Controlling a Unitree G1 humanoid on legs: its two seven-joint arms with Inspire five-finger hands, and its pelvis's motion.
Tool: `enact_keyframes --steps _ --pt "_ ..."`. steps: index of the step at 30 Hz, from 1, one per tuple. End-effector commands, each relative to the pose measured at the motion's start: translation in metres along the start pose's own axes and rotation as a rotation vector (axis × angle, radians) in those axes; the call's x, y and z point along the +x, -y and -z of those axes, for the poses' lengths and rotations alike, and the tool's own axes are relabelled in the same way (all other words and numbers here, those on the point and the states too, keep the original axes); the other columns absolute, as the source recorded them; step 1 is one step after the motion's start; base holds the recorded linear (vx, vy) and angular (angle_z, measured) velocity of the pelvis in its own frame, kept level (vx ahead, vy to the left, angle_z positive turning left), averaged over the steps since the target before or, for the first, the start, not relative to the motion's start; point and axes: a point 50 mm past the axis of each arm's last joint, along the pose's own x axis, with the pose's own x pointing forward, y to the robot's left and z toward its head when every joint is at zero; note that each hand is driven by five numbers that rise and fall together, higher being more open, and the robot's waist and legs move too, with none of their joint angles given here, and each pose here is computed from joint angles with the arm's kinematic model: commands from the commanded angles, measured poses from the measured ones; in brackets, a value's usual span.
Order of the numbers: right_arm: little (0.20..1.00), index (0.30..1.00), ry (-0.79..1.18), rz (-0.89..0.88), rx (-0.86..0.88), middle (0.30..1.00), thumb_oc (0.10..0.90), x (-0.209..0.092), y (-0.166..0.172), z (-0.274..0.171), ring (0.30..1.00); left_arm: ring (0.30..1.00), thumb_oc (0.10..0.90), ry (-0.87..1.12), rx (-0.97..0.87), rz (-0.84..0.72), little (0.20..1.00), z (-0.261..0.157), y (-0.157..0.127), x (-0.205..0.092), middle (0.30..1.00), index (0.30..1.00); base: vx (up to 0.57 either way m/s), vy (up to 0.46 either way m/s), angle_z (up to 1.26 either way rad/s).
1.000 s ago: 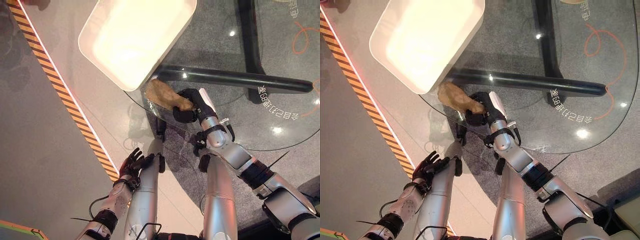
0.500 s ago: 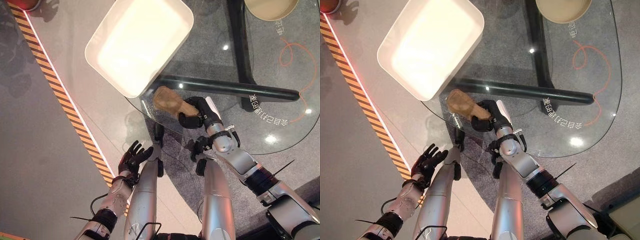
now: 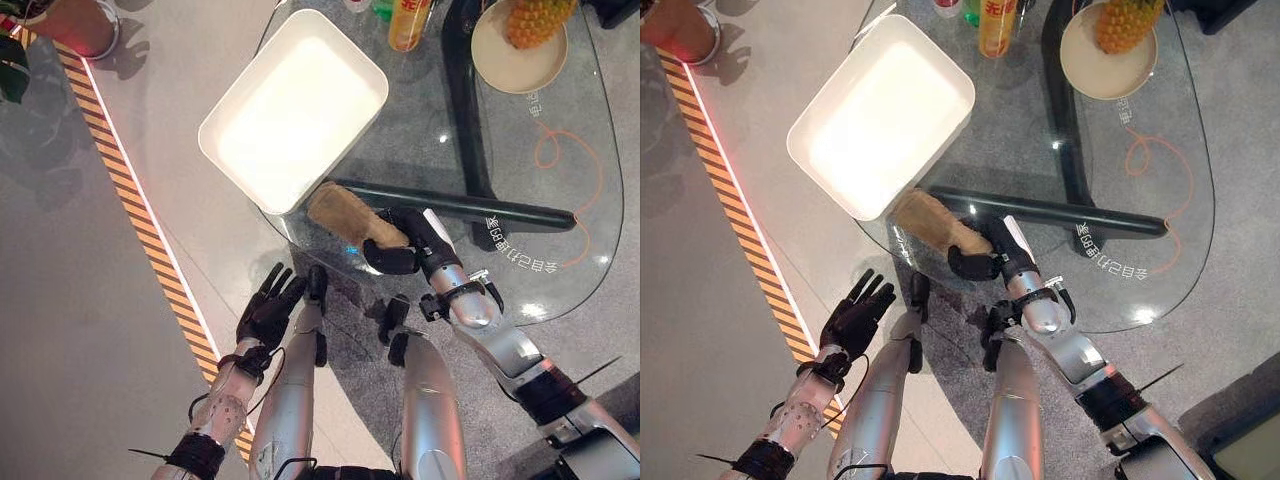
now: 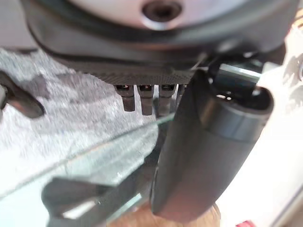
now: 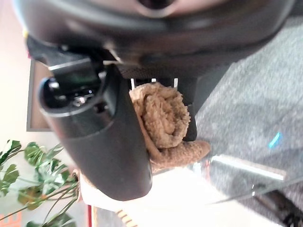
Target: Wipe the table with a cloth and put it in the basket.
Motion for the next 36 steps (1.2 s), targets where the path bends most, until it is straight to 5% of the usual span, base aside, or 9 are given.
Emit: enact_keyframes --steps 1,19,36 --pt "0.2 0.3 0.482 -0.128 0.113 0.3 0.1 -0.014 -0.008 -0.085 0.3 0.9 0.8 0.039 -0.121 0.146 0.9 -0.009 0.014 -0.012 0.9 0.9 0.0 0.0 0.0" --pt "0.2 0.3 0.555 -0.419 0.097 0.3 0.1 -0.038 -0.028 -0.09 0.3 0.9 0.8 0.028 -0.344 0.491 0.9 -0.024 0.07 -0.014 0.9 0.9 0.0 -0.001 -0.04" --pt "0.2 0.3 0.469 -0.476 0.0 0.3 0.1 -0.037 -0.041 -0.078 0.3 0.9 0.8 0.031 -0.088 0.598 0.9 -0.034 0.094 -0.016 0.9 0.9 0.0 0.0 0.0"
